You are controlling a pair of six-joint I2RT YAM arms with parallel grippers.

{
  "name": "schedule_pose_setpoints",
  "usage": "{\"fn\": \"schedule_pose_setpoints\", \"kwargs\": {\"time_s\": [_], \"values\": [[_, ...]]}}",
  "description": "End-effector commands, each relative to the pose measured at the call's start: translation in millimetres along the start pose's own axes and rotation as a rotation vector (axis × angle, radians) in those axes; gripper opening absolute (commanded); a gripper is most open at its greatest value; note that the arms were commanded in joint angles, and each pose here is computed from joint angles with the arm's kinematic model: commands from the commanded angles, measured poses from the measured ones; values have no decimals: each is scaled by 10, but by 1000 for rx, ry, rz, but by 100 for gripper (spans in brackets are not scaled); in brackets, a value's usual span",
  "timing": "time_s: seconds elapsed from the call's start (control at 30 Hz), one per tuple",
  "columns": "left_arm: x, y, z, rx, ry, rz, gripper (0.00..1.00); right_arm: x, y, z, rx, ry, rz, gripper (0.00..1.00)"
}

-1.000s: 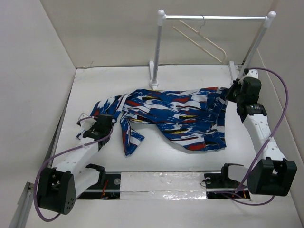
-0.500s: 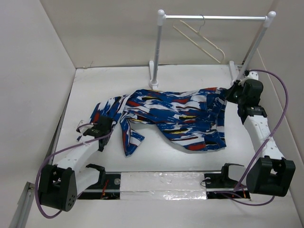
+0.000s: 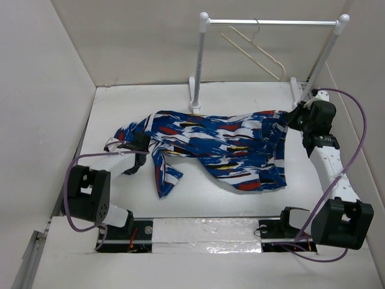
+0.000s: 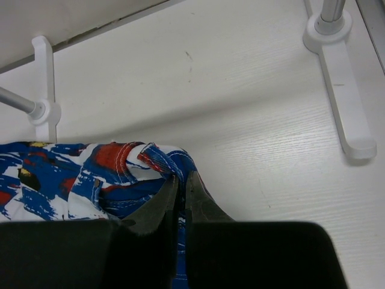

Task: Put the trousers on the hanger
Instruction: Flatten out the trousers at the center of the board.

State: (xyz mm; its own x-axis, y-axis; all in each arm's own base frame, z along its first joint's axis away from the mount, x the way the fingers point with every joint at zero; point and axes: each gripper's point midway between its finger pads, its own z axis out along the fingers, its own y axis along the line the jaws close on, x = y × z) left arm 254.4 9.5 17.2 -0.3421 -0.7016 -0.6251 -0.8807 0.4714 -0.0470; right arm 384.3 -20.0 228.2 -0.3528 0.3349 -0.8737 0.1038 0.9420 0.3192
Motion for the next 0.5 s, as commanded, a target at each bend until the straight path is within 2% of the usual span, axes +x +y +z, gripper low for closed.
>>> {"fn": "schedule_pose_setpoints", "kwargs": {"time_s": [0.0, 0.13, 0.23, 0.33, 0.4, 0.47], "values": [[177, -76, 56, 22, 73, 7, 0, -376, 87, -75, -34, -143, -19, 0], [-342, -259, -327, 171, -53, -50, 0, -404, 103, -101, -40, -156, -22, 0], [-580, -288, -560, 259, -111, -60, 0, -426, 115, -125, -41, -158, -19, 0], [-641, -254, -619, 274, -132, -36, 0, -424, 98, -142, -42, -161, -15, 0], [-547, -246, -627, 281, -88, 16, 0, -426, 125, -159, -55, -162, -15, 0], [-491, -181, -631, 265, -61, 2, 0, -436, 136, -184, -57, -163, -14, 0]]}}
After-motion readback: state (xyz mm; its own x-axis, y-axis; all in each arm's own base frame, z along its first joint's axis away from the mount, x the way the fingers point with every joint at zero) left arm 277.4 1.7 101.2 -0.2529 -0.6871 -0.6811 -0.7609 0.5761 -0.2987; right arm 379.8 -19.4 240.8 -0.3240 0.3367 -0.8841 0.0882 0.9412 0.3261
